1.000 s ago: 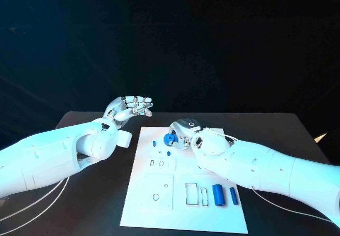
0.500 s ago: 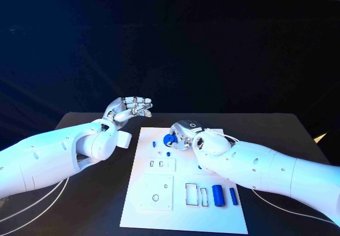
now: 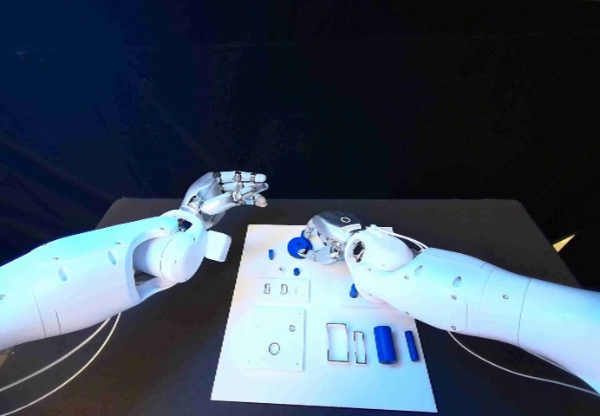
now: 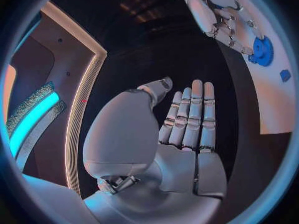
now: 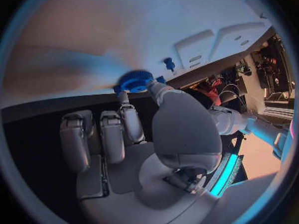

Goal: Assemble the parts on the task board

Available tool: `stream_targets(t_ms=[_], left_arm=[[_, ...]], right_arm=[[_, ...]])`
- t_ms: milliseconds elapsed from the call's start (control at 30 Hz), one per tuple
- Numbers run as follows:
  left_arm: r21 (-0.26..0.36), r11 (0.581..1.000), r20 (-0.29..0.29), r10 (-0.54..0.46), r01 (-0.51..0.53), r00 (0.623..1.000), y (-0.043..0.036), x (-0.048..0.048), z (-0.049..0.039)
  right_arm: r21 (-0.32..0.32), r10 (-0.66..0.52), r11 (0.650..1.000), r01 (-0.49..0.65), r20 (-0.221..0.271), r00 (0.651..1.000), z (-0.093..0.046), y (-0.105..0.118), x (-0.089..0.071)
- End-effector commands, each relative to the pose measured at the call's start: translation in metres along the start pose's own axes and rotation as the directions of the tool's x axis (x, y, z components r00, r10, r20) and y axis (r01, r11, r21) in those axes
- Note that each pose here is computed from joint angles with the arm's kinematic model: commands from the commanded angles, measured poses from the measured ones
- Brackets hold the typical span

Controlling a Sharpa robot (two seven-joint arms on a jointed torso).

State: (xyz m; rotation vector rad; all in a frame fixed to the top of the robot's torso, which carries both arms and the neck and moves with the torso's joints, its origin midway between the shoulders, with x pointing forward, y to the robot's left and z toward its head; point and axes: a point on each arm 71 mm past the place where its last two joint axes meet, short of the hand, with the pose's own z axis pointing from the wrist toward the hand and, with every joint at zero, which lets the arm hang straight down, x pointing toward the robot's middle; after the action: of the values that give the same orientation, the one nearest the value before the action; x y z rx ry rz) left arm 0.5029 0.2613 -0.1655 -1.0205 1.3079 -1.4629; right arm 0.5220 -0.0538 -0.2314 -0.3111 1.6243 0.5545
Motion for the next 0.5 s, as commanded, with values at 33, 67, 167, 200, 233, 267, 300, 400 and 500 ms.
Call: stream_targets(t_ms=[33,67,167,200,233,267,300,400,500], left_arm=[[0.007,1.000,-0.015,-0.004,0.004,1.000,-0.0016,0.0015,0.0002],[0.007,1.000,-0.015,-0.004,0.004,1.000,-0.0017,0.0014,0.0001],[0.007,1.000,-0.013,-0.003,0.003,1.000,-0.0018,0.0006,-0.0002],[0.008,1.000,-0.012,-0.002,0.002,1.000,-0.0018,0.0004,-0.0003],[0.008,1.000,-0.012,-0.002,0.002,1.000,-0.0019,0.0002,-0.0003],[0.008,1.000,-0.012,-0.002,0.002,1.000,-0.0019,0.0001,-0.0004],[0.008,1.000,-0.011,-0.002,0.002,1.000,-0.0019,0.0000,-0.0004],[0.008,1.000,-0.011,-0.001,0.001,1.000,-0.0019,-0.0003,-0.0005],[0.008,1.000,-0.010,-0.001,0.001,1.000,-0.0020,-0.0007,-0.0007]], right_arm=[[0.011,-0.002,1.000,0.003,-0.043,0.999,-0.002,-0.002,0.004],[0.011,-0.001,1.000,0.001,-0.044,0.999,-0.002,-0.002,0.004],[0.010,0.006,1.000,-0.005,-0.046,0.999,-0.004,-0.002,0.004],[0.010,0.007,1.000,-0.007,-0.044,0.999,-0.005,-0.002,0.004],[0.009,0.009,1.000,-0.009,-0.040,0.999,-0.005,-0.003,0.003],[0.009,0.011,1.000,-0.011,-0.035,0.999,-0.006,-0.003,0.003],[0.009,0.012,1.000,-0.012,-0.029,1.000,-0.007,-0.003,0.002],[0.009,0.018,1.000,-0.018,-0.006,1.000,-0.012,-0.005,0.000],[0.007,0.029,1.000,-0.029,0.028,0.999,-0.020,-0.011,-0.007]])
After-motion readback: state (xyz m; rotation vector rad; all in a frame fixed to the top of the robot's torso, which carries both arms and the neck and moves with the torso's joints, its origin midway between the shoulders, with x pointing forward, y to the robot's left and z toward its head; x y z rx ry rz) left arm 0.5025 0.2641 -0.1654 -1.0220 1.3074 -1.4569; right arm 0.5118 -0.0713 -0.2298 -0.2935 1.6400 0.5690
